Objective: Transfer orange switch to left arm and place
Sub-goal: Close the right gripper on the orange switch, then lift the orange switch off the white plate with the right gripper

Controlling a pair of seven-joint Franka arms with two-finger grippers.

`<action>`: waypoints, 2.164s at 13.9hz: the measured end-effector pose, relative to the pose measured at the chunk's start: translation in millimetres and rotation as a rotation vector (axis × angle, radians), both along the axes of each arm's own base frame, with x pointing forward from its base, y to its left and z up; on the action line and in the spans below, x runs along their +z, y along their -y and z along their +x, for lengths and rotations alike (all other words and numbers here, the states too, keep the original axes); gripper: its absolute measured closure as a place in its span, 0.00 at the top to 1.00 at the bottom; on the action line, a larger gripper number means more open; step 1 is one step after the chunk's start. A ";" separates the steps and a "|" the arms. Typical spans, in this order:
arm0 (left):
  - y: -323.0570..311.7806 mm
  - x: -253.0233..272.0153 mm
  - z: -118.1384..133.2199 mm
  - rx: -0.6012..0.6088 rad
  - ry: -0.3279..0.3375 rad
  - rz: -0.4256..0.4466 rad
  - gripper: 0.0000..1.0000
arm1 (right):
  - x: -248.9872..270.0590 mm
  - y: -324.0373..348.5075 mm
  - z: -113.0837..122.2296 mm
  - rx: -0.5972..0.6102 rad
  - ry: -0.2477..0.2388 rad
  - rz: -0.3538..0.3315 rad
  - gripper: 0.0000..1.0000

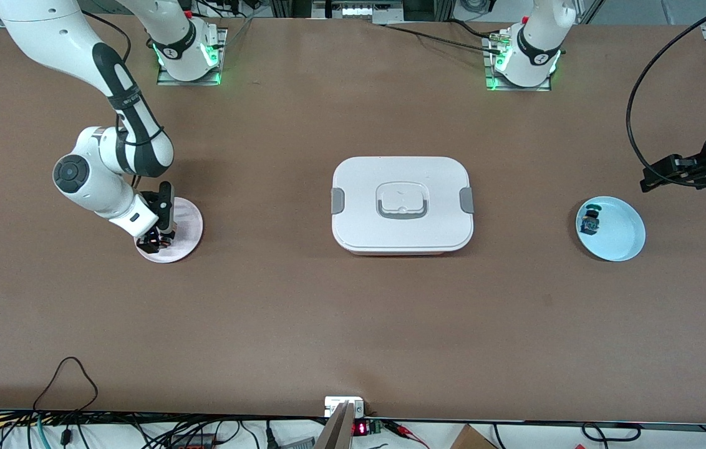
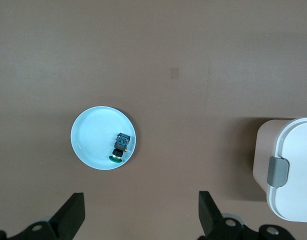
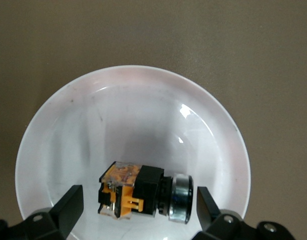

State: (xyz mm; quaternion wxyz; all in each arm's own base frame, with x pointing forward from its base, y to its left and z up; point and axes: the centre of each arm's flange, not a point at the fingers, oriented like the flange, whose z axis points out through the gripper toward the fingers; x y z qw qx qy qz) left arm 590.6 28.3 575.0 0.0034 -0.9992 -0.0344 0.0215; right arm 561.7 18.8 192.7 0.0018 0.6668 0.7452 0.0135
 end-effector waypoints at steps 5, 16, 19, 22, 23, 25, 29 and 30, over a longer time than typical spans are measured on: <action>-0.5 -0.2 0.0 0.001 0.000 0.000 1.00 | -1.8 0.6 -0.6 -0.021 -0.003 0.011 1.00; -1.7 -4.7 1.8 0.003 -0.008 0.000 1.00 | -9.3 0.1 -1.3 -0.037 -0.003 0.019 0.87; -1.7 -4.7 1.8 0.003 -0.008 0.000 1.00 | -9.2 1.0 -1.0 -0.064 -0.001 0.035 0.74; -3.3 -4.8 1.7 0.006 -0.008 0.000 1.00 | -2.1 -1.6 3.2 -0.063 -0.004 0.042 0.74; -4.4 -4.9 1.7 0.008 -0.008 0.000 1.00 | 4.2 -3.0 5.8 -0.060 -0.018 0.047 0.74; -5.7 -5.1 1.7 0.010 -0.009 0.000 1.00 | 25.3 -6.2 14.5 -0.053 -0.048 0.060 0.74; -5.9 -5.1 1.7 0.010 -0.009 0.000 1.00 | 85.4 -11.9 31.5 -0.036 -0.094 0.091 0.74; -6.0 -5.1 1.7 0.010 -0.009 0.000 1.00 | 98.7 -11.8 32.6 -0.033 -0.108 0.096 0.74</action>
